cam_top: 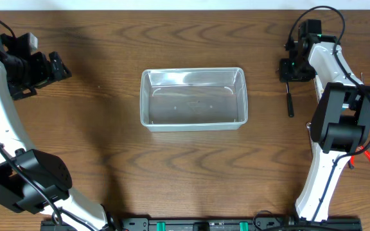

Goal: Pack container
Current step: 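Lower the open right gripper onto the hammer head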

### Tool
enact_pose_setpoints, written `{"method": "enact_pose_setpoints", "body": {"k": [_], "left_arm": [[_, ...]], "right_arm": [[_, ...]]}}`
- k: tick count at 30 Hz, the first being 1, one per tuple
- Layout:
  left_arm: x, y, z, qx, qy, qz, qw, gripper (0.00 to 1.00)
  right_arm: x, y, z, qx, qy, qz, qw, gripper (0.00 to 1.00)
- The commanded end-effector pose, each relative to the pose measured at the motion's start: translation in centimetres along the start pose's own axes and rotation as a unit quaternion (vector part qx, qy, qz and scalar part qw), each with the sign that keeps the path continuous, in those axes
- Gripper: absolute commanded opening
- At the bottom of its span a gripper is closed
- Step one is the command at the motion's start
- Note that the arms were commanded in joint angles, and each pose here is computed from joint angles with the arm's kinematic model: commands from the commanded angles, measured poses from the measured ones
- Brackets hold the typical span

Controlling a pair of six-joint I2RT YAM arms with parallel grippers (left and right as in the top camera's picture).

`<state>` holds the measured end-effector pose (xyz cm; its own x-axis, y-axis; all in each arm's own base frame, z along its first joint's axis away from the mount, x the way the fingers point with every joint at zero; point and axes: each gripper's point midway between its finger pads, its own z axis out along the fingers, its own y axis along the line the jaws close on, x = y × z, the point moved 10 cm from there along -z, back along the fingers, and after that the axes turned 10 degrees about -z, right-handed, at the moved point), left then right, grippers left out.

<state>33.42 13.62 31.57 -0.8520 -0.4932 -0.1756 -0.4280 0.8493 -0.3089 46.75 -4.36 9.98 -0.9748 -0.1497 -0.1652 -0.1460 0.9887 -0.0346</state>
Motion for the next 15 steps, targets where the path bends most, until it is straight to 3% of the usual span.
{"method": "enact_pose_setpoints", "body": {"k": [1,15], "left_arm": [[-0.13,0.18,0.42,-0.006,0.005,0.001,1.000,0.98],[-0.13,0.19,0.42,-0.007,0.005,0.001,1.000,0.98]], "right_arm": [[-0.33,0.24,0.46,-0.003,-0.001,0.002,1.000,0.38],[-0.52,0.38,0.46,-0.002,-0.006,0.000,1.000,0.19]]}}
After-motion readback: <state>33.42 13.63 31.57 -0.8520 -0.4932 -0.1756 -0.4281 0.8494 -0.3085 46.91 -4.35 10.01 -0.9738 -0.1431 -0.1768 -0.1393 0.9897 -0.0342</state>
